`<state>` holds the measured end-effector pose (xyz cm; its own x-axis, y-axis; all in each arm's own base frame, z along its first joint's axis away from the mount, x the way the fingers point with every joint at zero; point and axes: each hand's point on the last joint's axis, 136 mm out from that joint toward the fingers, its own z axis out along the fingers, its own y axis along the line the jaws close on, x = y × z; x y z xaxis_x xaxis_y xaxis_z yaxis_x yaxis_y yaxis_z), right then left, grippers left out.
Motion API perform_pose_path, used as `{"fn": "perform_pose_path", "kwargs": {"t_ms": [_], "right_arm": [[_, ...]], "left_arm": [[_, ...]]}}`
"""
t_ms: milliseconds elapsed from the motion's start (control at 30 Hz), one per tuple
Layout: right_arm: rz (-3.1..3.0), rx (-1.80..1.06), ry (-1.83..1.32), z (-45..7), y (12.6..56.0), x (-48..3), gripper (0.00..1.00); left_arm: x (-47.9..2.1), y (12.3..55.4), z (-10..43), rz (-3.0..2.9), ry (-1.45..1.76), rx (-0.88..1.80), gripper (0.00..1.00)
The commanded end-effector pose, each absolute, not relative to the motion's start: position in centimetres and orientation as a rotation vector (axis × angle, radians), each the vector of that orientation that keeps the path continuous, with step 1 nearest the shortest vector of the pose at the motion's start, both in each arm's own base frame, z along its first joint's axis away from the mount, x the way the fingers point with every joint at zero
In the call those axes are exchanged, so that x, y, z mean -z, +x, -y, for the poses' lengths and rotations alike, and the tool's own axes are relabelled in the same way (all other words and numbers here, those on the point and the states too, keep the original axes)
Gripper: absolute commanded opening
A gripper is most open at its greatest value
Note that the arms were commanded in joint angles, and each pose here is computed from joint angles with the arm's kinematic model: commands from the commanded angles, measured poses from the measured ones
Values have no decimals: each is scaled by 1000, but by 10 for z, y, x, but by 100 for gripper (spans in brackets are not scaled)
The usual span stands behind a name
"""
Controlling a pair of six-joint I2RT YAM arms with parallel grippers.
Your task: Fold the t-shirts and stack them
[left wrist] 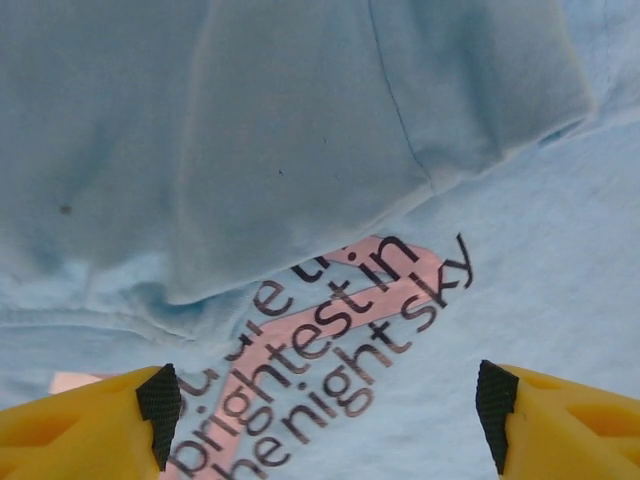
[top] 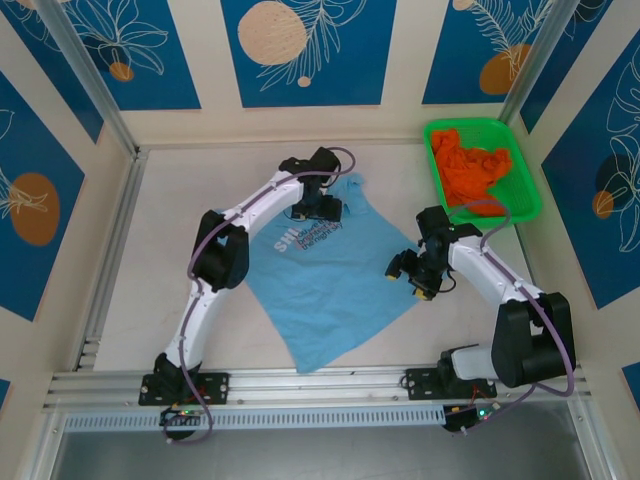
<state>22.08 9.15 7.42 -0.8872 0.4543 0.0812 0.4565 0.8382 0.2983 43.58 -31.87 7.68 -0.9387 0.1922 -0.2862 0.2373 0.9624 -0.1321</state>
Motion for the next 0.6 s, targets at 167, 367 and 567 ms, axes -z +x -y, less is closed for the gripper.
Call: {"fn": "perform_pose_path", "kwargs": {"t_ms": [167,367,567], "right_arm": [[2976,533,-748,-91,222,-72,74],[2961,545,-756,-92,224,-71,74],[2956,553,-764,-92,229,-70,74]], "left_arm": [[-65,446,321,-2804,603,147,73],[-52,446,313,-2801,693,61,68],[-44,451,301,-2780,744,-71,66]]}}
